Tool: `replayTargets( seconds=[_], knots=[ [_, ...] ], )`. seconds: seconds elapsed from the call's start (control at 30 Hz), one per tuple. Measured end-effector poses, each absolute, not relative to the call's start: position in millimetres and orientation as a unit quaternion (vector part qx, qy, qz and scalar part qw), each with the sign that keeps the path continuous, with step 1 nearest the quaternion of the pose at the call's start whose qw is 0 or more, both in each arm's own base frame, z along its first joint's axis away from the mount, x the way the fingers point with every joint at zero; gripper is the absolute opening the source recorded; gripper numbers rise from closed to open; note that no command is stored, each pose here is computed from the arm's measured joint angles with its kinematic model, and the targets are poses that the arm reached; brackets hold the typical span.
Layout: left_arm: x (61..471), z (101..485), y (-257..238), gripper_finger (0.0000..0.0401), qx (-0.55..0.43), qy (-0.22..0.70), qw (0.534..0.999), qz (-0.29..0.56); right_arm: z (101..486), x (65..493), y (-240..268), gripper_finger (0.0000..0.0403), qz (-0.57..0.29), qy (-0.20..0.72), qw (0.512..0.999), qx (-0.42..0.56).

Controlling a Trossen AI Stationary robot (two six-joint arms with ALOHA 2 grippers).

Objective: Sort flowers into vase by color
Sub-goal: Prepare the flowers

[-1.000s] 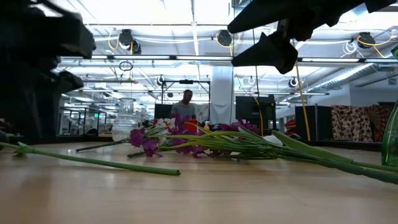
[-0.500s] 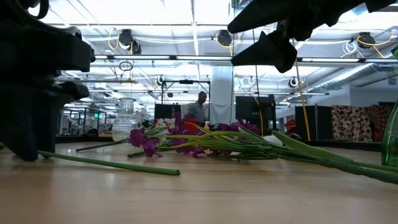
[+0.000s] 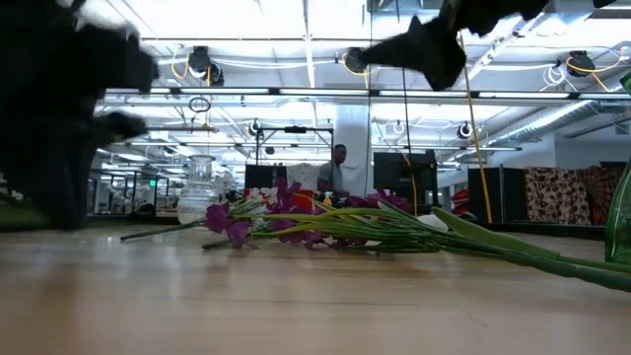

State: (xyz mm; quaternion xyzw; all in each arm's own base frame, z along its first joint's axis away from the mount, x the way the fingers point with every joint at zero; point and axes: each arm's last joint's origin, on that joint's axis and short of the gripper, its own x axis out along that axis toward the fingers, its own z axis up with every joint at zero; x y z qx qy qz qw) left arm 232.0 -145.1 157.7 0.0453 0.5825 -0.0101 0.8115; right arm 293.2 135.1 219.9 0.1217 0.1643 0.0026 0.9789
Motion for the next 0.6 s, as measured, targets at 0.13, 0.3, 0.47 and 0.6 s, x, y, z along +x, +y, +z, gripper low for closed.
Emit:
replayTargets(
  seconds=[0.13, 0.3, 0.47, 0.6],
  knots=[
    [239.1, 184.8, -149.9, 0.0005, 0.050, 0.576, 0.815, -0.019, 223.2, 291.2, 142.0, 0.0313, 0.022, 0.149, 0.984, 0.094],
    [254.6, 216.1, -154.5, 0.0005, 0.054, 0.547, 0.835, -0.041, 220.8, 295.2, 145.8, 0.0313, 0.023, 0.164, 0.983, 0.075],
    [267.7, 232.4, -148.8, 0.0005, 0.077, 0.522, 0.847, -0.059, 224.4, 316.8, 167.7, 0.0313, 0.055, 0.194, 0.979, 0.016],
    [275.1, 237.7, -140.2, 0.0005, 0.087, 0.514, 0.851, -0.058, 225.1, 341.4, 181.5, 0.0313, 0.035, 0.259, 0.965, -0.029]
  ],
)
